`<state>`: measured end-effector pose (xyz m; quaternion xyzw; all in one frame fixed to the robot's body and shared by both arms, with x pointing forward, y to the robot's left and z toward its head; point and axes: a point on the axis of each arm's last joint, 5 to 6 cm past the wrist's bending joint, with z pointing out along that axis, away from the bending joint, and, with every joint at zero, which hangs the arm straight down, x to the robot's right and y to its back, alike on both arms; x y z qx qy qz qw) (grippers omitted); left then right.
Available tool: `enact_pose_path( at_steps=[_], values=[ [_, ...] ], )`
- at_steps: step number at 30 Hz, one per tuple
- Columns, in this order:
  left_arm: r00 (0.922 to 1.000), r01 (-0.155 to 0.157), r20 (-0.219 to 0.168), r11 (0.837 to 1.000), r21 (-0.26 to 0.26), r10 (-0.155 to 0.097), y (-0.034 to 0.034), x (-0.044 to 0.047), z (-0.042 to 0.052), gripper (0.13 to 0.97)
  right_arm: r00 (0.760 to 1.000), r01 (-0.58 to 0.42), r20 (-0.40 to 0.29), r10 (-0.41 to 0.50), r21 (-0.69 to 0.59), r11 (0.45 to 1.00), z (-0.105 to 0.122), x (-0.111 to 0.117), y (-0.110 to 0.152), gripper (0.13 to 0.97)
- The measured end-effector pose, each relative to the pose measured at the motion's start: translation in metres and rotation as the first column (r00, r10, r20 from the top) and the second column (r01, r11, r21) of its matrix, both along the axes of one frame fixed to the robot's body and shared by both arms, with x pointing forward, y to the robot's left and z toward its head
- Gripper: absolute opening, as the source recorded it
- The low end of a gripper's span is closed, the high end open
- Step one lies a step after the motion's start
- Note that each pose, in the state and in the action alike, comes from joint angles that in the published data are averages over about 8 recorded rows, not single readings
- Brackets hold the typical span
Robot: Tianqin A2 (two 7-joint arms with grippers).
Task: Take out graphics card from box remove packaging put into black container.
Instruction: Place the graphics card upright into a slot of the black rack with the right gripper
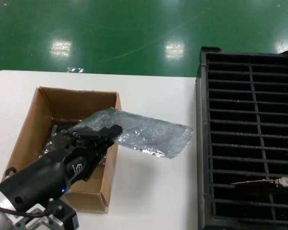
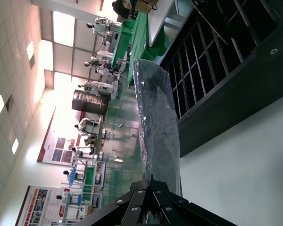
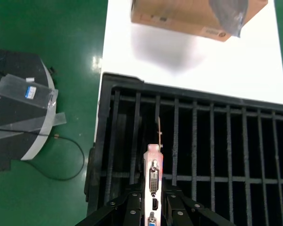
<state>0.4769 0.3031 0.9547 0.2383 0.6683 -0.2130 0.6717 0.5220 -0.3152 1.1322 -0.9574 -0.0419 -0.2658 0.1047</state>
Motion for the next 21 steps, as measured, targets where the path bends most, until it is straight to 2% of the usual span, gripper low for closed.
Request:
enact_pose_path(
  at_steps=[11, 21],
  values=[
    [1.0, 0.0, 0.0, 1.0, 0.0, 0.0, 0.0, 0.0, 0.0, 0.138, 0.998, -0.033, 0.057, 0.029, 0.079, 0.996, 0.015, -0.03, -0.005, 0.189],
    [1.0, 0.0, 0.0, 1.0, 0.0, 0.0, 0.0, 0.0, 0.0, 0.138, 0.998, -0.036, 0.062, 0.031, 0.086, 0.996, 0.016, -0.033, -0.005, 0.189]
  ],
)
